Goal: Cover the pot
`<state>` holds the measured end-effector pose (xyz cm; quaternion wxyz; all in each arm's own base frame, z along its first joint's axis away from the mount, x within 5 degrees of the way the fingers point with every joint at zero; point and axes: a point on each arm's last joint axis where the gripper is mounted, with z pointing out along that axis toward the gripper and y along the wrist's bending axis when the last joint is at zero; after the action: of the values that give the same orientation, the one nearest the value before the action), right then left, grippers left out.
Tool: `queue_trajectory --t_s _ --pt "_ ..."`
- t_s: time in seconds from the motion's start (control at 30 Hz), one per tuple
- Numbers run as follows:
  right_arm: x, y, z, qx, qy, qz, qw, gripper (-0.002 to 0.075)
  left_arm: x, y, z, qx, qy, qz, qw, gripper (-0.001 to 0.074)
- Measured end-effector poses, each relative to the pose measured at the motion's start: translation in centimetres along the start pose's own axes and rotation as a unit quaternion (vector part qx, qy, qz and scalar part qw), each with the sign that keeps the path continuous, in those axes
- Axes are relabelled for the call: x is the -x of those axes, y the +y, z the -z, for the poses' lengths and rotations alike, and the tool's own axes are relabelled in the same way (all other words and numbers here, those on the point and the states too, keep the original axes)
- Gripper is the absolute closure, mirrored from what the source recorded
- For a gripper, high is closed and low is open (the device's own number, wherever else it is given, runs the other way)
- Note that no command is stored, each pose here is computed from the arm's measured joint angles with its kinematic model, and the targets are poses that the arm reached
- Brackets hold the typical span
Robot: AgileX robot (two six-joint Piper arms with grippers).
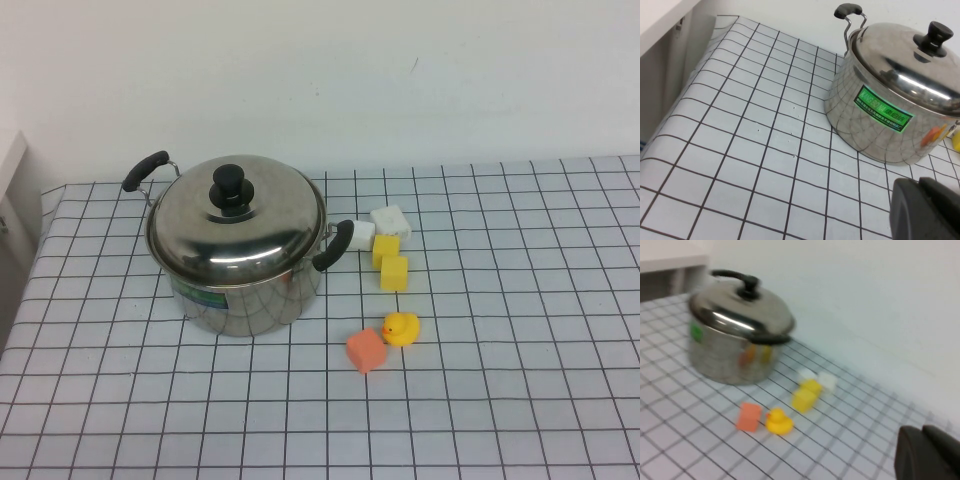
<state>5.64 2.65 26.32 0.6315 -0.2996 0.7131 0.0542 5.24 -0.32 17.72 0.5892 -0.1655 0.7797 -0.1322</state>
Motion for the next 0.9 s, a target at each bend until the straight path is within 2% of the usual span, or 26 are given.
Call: queue_trajectory --t_s 0.2,0.33,0.43,0.57,0.9 --pt "-4.7 0.1 0.2 -0.125 0.041 -0.078 0.988 0.0728 0.0 0.0 0.0 0.000 0.000 0.002 1.000 0.0738" --pt "-7.1 0.1 0.4 -0.219 0.056 -0.139 0.964 0.0728 0.0 0.0 0.0 0.000 0.000 0.002 1.000 0.0738" --pt "-8.5 0.0 0.2 -0.263 0.069 -0.157 0.949 0.0728 0.0 0.0 0.0 0.000 0.000 0.002 1.000 0.0738" --pt "-9.2 0.0 0.0 -0.275 0.070 -0.172 0.943 0.0728 0.0 0.0 0.0 0.000 0.000 0.002 1.000 0.0738" --pt "-9.7 0.6 -0.1 -0.240 0.089 -0.225 0.940 0.0728 0.0 0.0 0.0 0.000 0.000 0.002 1.000 0.0738"
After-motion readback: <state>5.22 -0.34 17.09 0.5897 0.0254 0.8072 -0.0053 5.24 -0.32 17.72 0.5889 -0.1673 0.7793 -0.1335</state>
